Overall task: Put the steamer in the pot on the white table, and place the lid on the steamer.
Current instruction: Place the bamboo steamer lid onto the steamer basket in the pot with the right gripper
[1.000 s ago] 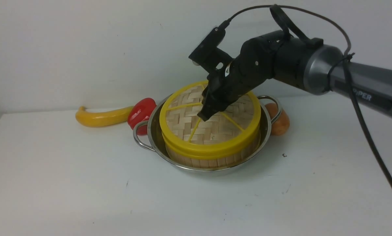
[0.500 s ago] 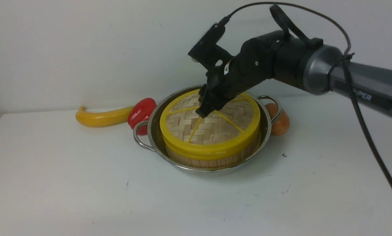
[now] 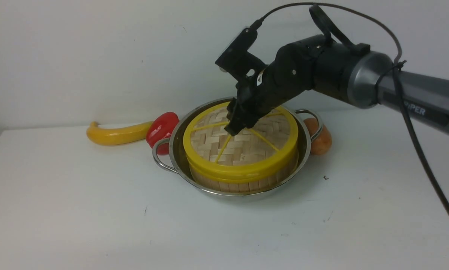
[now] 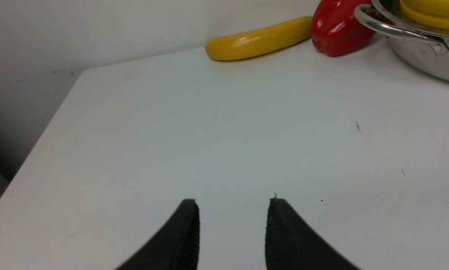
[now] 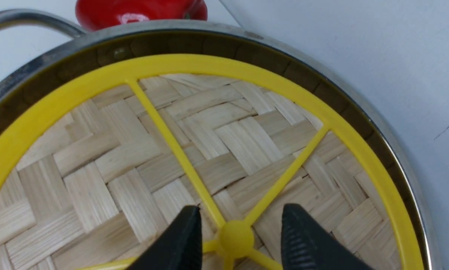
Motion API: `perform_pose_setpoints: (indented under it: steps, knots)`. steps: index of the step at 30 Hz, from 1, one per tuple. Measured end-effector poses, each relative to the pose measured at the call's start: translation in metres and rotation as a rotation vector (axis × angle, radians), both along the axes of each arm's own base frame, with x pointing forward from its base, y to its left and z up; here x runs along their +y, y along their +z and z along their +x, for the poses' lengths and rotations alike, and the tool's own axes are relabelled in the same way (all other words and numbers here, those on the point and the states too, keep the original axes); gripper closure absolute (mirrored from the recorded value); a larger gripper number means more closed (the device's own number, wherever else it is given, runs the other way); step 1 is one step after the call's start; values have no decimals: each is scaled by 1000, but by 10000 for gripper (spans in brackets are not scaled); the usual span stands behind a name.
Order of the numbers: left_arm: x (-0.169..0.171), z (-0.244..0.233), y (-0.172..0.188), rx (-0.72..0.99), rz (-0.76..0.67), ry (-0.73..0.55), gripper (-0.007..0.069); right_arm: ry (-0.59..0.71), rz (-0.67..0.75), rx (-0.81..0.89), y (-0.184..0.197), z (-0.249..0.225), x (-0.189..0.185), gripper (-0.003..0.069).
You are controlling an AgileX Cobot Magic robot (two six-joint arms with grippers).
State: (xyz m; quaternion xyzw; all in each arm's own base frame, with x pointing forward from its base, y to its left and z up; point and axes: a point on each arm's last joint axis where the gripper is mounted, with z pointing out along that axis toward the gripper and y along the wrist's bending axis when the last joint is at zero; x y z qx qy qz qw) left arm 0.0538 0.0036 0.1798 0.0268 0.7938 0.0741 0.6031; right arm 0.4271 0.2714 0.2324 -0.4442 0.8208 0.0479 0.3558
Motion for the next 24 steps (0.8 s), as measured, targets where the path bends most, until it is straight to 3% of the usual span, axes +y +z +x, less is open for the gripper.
perform_pose_setpoints:
  steps: [16, 24]
  knots:
    - [0, 0, 0, 0, 0, 0, 384, -3, -30, 76, -17, 0, 1, 351]
    - [0, 0, 0, 0, 0, 0, 384, -22, 56, -46, 20, -1, 0, 351]
